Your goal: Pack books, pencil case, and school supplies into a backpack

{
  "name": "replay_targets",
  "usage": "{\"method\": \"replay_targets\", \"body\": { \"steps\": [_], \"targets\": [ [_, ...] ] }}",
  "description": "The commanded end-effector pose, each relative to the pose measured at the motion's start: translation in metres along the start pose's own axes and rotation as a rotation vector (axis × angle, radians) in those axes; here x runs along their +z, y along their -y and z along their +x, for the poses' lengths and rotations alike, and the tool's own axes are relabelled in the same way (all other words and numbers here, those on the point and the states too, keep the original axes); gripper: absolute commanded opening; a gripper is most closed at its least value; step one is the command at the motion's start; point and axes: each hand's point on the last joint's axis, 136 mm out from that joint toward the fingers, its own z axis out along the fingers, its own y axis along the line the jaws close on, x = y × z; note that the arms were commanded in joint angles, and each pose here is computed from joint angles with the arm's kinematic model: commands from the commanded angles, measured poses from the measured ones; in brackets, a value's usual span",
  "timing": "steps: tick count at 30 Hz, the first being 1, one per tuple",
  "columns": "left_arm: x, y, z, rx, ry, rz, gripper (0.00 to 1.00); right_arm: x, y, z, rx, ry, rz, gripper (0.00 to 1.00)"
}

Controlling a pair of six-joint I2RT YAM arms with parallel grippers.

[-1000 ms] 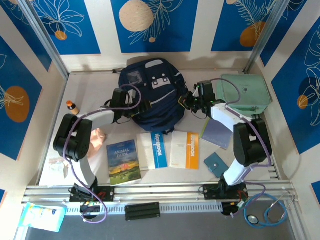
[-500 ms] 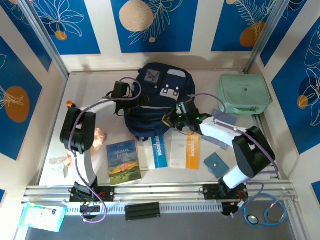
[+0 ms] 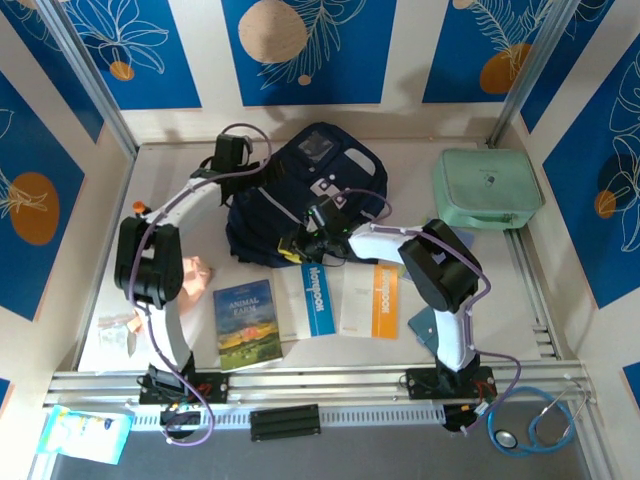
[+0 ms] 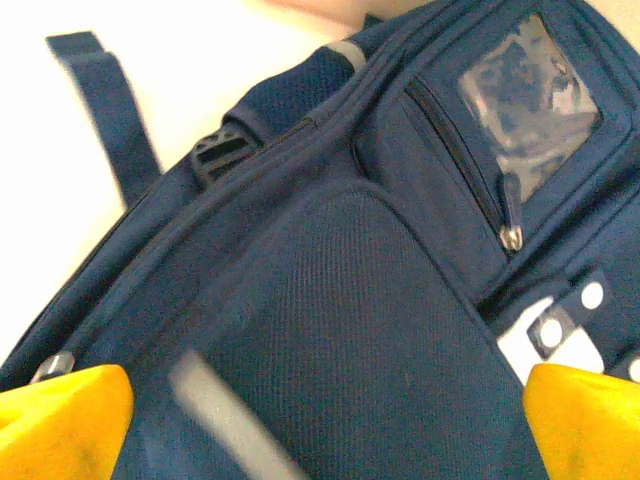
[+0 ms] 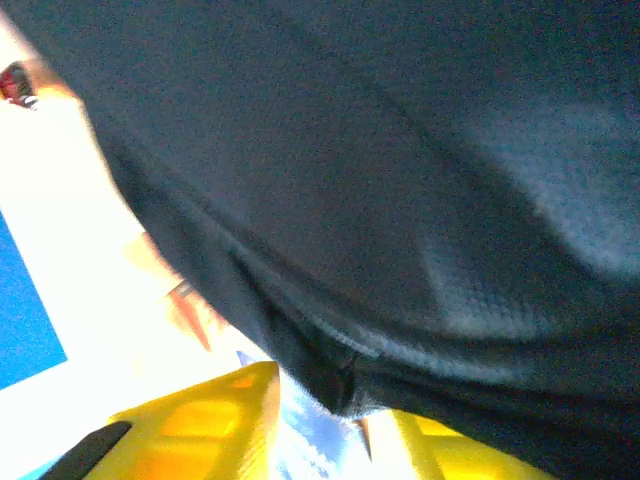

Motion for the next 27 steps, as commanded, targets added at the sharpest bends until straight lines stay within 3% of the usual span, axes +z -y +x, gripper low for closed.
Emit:
{"method": "replay_targets", "body": {
  "steps": [1,7,13,19,27],
  "targets": [
    [-0.043,-0.009,0.022,0.005,-0.068,-0.044,1.0,-0.046,-0.047,-0.009,-0.106,0.065,-0.142,0.39],
    [-0.078,-0.024,0.06,-0.011,-0.127,-0.076,1.0,-0.121,0.006,-0.028,-0.066,0.237,-0.037,0.52],
    [-0.085,0.013,0.113,-0.078,-0.227,0.083,1.0,-0.177,0.072,-0.071,0.048,0.403,0.134,0.54],
    [-0.078,0.041,0.158,-0.2,-0.28,0.148,1.0,-0.176,0.095,-0.103,0.086,0.398,0.226,0.55],
    [-0.068,0.04,0.178,-0.259,-0.263,0.128,1.0,-0.143,0.11,-0.123,0.161,0.327,0.227,0.48]
  ]
}}
